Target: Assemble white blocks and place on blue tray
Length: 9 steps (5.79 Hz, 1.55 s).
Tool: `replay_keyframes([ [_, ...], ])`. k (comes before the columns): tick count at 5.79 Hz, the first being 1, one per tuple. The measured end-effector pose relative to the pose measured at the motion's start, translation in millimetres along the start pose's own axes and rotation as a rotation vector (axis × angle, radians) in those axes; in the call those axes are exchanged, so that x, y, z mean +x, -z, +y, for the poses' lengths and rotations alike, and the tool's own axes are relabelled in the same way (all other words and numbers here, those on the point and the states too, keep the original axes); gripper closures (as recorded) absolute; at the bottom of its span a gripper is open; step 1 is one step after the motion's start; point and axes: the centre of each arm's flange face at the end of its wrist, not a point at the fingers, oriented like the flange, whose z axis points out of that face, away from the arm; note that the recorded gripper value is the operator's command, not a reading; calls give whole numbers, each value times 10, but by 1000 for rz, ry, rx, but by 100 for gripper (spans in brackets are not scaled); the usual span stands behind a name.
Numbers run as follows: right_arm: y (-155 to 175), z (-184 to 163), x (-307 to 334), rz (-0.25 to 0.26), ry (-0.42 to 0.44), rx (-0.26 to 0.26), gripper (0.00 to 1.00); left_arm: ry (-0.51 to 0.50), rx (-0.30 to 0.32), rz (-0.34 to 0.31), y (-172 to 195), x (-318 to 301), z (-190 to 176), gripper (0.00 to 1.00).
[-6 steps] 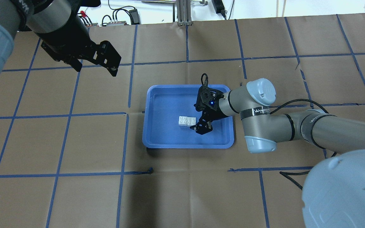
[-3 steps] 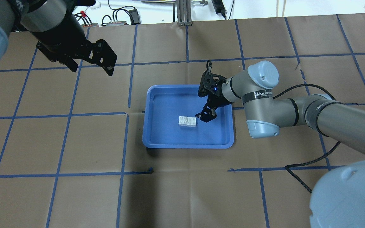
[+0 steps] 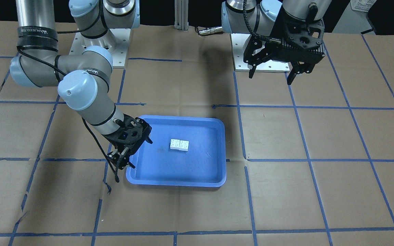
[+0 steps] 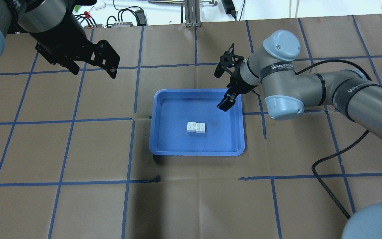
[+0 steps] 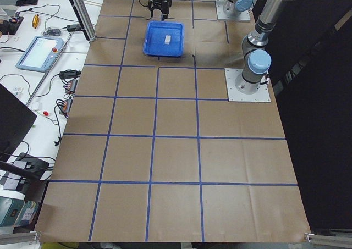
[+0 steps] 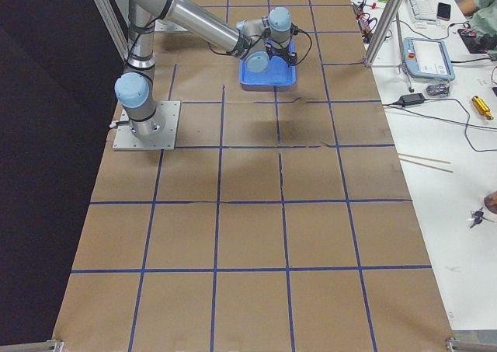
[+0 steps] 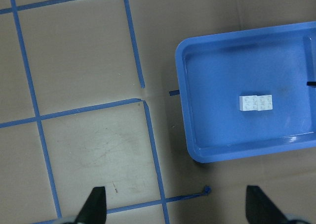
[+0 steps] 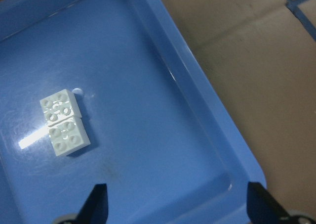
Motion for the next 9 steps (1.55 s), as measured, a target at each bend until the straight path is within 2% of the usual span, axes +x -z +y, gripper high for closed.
replay_keyframes([
  [2, 379, 170, 228, 68, -313, -86, 0, 3, 2, -5, 19, -7, -7, 1],
  [4, 878, 265, 286, 131, -676, -196, 0, 4, 2, -5, 25, -8, -9, 1],
  [5, 1178, 200, 251, 144, -855, -240, 0, 5, 3, -4, 26, -13, -11, 1],
  [6, 1496, 119, 181, 151, -992, -269, 0, 6, 4, -4, 29, -18, -11, 1],
  [7, 1796, 80, 67, 156, -1057, -288, 0, 7, 4, -6, 29, -26, -11, 1],
  [9, 2303, 146, -283, 171, -1096, -307, 0, 8, 3, -6, 15, -31, -9, 1],
])
